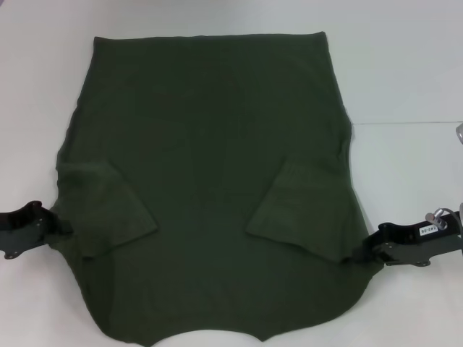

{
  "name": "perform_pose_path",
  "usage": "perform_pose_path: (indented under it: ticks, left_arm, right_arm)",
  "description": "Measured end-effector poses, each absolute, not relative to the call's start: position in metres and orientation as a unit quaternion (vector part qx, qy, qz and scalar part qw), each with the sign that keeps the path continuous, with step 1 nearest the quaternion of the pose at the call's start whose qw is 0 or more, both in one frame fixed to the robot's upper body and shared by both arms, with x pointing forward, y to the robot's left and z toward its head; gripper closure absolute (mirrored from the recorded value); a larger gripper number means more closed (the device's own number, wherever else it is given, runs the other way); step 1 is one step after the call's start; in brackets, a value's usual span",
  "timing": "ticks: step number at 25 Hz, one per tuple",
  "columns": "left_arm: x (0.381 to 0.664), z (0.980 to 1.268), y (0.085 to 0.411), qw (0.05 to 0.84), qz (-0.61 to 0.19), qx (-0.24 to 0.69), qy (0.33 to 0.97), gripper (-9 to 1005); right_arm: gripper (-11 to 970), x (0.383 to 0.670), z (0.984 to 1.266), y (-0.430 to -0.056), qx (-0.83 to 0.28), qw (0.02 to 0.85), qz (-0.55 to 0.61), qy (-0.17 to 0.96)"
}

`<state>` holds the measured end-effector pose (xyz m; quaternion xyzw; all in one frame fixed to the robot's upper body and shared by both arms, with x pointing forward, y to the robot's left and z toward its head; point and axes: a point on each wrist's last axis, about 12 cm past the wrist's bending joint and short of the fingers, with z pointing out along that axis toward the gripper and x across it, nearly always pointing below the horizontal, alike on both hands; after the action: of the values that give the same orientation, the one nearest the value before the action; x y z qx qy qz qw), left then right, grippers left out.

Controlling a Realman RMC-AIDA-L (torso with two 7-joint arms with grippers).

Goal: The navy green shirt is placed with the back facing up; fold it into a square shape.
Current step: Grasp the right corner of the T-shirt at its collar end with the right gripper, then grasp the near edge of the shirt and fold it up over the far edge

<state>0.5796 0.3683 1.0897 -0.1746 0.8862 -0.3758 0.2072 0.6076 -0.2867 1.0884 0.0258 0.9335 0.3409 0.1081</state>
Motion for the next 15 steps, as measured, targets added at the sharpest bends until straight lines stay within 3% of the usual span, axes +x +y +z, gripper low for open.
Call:
perform_pose_path:
  ticks: [8, 15]
  left_arm:
    - [0.5784, 1.0886, 0.3685, 0.206, -0.376, -0.176, 0.886, 980]
    - [0.5773, 1.0882, 0.3695, 0.208, -0.375, -0.174, 0.886, 980]
  right_arm:
    - [866, 0.6072, 1.0874, -0.2872, 0.023, 0.109, 0.338, 0.935]
    - [915, 0.6072, 1.0895, -0.293, 0.017, 0.12, 0.334, 0.935]
